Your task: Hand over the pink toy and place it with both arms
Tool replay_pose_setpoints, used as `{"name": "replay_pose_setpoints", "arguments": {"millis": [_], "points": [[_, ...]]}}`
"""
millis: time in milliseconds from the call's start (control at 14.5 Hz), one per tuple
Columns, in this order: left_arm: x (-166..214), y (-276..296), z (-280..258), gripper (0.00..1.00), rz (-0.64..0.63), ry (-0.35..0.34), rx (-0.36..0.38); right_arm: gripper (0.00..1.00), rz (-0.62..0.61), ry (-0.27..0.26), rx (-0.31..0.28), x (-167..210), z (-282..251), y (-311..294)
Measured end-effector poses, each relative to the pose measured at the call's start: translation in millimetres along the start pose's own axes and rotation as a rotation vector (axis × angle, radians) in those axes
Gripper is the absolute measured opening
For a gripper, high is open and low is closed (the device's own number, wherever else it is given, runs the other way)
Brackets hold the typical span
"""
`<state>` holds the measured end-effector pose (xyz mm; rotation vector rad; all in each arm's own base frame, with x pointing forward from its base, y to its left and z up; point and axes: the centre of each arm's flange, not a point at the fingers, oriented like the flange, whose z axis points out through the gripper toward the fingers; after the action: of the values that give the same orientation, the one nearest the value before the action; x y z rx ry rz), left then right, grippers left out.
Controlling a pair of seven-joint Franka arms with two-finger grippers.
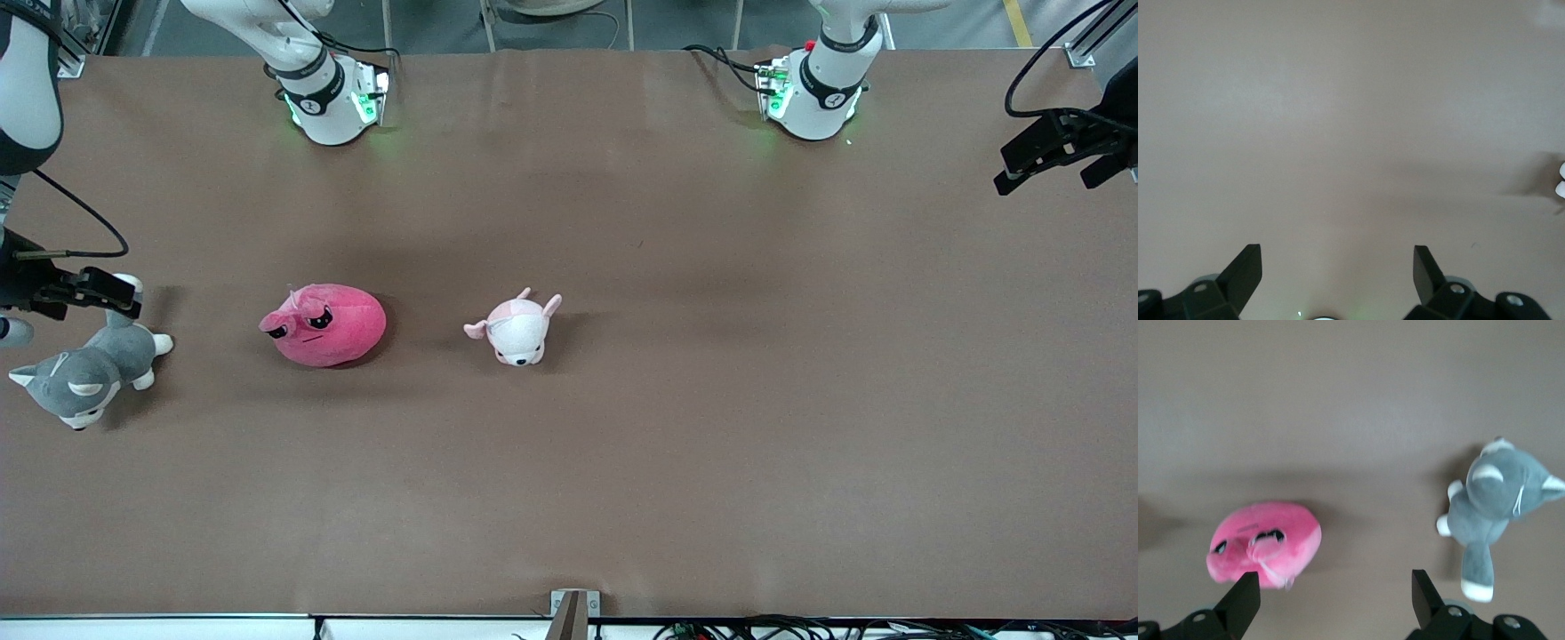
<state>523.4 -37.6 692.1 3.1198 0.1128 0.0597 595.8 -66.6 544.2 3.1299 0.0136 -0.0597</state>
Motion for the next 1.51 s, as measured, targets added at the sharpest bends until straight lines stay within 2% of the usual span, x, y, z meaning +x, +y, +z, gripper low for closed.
{"name": "replay_pose_setpoints", "arguments": {"millis": [69, 275, 894, 1513], "points": [[2.5, 0.3, 1.6, 1.0, 0.0, 0.009, -0.001, 1.0, 0.0, -0.033, 0.005, -4.1, 0.0, -0.6], [9.8, 1.0, 9.9, 1.0, 0.0, 0.011, -0.002, 1.0, 0.0, -0.054, 0.011, -15.4, -14.1, -1.8], [14.0, 3.5, 16.5, 1.0, 0.003, 0.003, -0.002, 1.0, -0.011, -0.026, 0.023, -68.5, -73.6, -9.1], [14.0, 6.3, 16.2, 1.0, 0.008, 0.007, -0.002, 1.0, -0.035, 0.003, 0.026, -95.6, -92.9, -21.8]]}}
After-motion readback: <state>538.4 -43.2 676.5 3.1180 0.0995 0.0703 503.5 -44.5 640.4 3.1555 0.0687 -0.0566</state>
